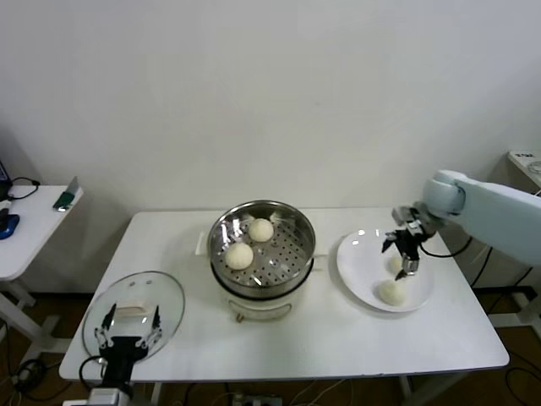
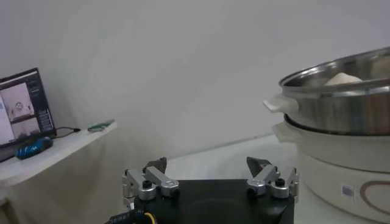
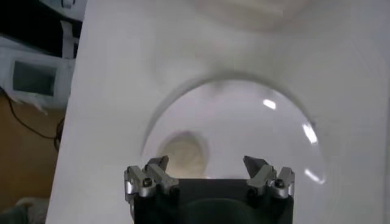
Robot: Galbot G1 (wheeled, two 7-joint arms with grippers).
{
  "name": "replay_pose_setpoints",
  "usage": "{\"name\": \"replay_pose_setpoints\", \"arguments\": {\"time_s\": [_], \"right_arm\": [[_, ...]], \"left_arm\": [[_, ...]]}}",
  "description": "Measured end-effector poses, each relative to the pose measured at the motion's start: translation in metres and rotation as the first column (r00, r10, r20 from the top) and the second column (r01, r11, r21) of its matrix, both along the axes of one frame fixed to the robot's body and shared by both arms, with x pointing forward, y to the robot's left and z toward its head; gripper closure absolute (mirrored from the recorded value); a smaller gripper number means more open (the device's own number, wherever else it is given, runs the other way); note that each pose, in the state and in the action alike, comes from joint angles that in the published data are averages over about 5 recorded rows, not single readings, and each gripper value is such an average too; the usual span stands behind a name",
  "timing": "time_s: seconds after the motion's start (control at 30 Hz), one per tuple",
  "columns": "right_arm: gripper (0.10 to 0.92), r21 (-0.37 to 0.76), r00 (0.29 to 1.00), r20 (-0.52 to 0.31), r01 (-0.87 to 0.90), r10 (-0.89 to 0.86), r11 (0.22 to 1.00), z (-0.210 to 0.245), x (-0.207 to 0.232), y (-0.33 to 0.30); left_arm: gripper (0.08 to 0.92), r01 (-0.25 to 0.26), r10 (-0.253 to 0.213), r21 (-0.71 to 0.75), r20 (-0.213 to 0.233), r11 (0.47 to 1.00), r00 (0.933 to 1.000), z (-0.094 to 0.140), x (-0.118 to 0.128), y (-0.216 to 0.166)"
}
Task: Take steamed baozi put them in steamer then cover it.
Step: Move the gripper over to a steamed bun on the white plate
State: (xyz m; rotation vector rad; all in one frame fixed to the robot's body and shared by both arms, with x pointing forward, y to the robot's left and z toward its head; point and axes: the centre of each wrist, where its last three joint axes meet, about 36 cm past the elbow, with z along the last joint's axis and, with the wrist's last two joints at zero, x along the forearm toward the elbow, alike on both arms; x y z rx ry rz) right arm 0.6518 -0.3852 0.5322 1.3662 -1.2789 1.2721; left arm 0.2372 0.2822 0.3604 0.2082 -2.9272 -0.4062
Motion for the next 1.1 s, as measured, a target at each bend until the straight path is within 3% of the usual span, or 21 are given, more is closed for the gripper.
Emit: {"name": "replay_pose_setpoints", "arguments": {"time_s": [0.33,0.87,1.1], "right_arm": [[0.2,-0.026,0.999,-0.035,0.018,-0.019,0.999,-0.048,-0.009,-0.014],[0.206,-0.046,0.999,-0.052,-0.001,-0.002,0.999,-0.073,0.0,0.002],[0.302,-0.052,0.998,-0.059,-0.006,0.003,0.999,-0.075,0.002,0.004]], "left_arm": [[0.177,-0.003,0.004,0.021,-0.019,1.0,0.9998,-0.005,-0.002,-0.002],[0.177,0.013,-0.011,0.044,-0.04,0.999,0.9991,-0.011,-0.005,0.0],[0.177,0.014,-0.012,0.048,-0.034,0.999,0.9994,-0.011,-0.002,0.0]]}}
